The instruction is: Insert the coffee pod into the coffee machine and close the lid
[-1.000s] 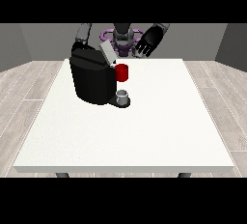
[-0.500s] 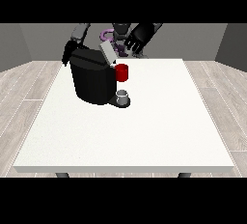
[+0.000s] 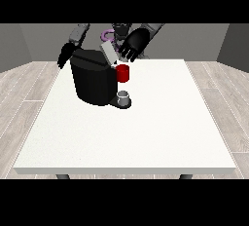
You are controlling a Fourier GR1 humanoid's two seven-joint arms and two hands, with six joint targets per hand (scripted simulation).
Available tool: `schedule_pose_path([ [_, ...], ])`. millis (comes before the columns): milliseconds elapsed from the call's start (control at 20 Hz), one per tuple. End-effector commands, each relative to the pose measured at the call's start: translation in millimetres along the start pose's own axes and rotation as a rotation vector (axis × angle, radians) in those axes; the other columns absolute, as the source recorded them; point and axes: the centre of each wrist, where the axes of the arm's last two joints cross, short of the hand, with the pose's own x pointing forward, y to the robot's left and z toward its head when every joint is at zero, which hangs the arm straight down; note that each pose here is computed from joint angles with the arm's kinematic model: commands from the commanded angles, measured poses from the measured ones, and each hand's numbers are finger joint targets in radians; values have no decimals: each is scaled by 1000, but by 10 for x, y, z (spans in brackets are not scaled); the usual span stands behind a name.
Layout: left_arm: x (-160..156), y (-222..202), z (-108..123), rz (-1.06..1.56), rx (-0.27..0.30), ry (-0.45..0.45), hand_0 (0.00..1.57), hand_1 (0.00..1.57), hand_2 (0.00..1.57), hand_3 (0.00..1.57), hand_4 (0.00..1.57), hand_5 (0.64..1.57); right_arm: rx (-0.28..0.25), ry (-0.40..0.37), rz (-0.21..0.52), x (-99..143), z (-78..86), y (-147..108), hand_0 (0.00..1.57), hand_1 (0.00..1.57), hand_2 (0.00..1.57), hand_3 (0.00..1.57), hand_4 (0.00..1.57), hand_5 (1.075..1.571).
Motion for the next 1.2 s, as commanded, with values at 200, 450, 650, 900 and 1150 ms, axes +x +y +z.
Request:
schedule_pose_path([
  [200,97,26,-44,-20,-3,-36,1186,1186,1256,1227,472,1571,-34,-4,30,16,-62,-84,0,0,0,0,0,1571],
  [450,-19,-3,-33,-22,-13,-26,1251,1251,1290,1217,425,1571,-41,-11,-3,161,-110,-33,0,0,0,0,153,1571],
  [650,-5,-78,-57,-10,-24,-23,1187,1187,1230,1196,441,1571,-46,-20,-6,16,-106,-238,0,0,0,0,36,1571],
  [900,72,-163,-102,-25,-9,-44,1166,1166,1233,1193,421,1571,-42,7,9,-68,-27,-78,0,0,0,0,0,1571],
  [1150,-101,182,31,-23,25,-3,1231,1231,1267,1211,389,1571,-7,-23,-18,0,-11,-112,0,0,0,0,0,1571],
])
